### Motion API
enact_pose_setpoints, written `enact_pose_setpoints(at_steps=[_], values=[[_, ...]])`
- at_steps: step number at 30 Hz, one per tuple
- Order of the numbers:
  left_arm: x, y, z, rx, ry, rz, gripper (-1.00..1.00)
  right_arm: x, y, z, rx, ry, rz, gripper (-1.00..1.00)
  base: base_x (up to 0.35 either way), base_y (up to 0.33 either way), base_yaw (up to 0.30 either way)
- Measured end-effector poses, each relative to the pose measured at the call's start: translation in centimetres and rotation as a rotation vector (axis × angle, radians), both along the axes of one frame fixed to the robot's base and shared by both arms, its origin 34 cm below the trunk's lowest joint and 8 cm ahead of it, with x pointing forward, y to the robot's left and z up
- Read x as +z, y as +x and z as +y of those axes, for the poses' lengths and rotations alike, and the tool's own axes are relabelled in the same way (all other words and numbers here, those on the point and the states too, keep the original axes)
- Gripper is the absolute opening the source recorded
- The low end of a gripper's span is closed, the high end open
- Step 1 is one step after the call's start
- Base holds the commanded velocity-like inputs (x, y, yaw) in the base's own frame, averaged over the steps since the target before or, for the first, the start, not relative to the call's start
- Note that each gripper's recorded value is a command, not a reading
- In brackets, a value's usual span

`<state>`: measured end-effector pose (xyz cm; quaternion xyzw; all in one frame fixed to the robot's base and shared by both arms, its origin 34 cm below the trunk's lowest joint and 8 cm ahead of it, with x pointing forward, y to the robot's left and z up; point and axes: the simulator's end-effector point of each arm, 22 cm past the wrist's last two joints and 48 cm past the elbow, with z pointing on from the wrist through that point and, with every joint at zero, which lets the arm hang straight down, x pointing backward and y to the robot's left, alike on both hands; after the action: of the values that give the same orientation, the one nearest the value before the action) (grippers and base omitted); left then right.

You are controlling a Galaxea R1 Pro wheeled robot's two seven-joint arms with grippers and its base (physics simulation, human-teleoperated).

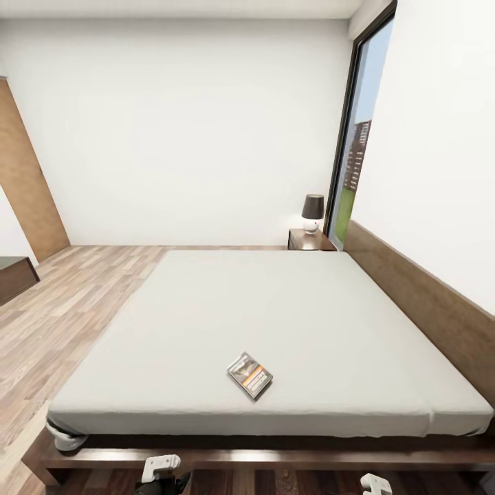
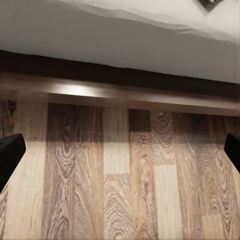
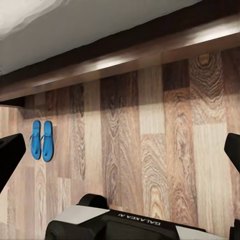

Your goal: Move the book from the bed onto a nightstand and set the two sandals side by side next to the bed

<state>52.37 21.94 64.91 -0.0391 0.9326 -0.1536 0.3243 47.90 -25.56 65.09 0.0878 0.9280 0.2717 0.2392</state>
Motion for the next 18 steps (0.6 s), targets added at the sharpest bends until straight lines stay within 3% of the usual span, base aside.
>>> enact_pose_setpoints(at_steps=[18], values=[[2.0,-0.4,0.0,0.0,0.0,0.001,1.0,2.0,-0.4,0.0,0.0,0.0,0.0,1.0,0.0,0.0,0.0]])
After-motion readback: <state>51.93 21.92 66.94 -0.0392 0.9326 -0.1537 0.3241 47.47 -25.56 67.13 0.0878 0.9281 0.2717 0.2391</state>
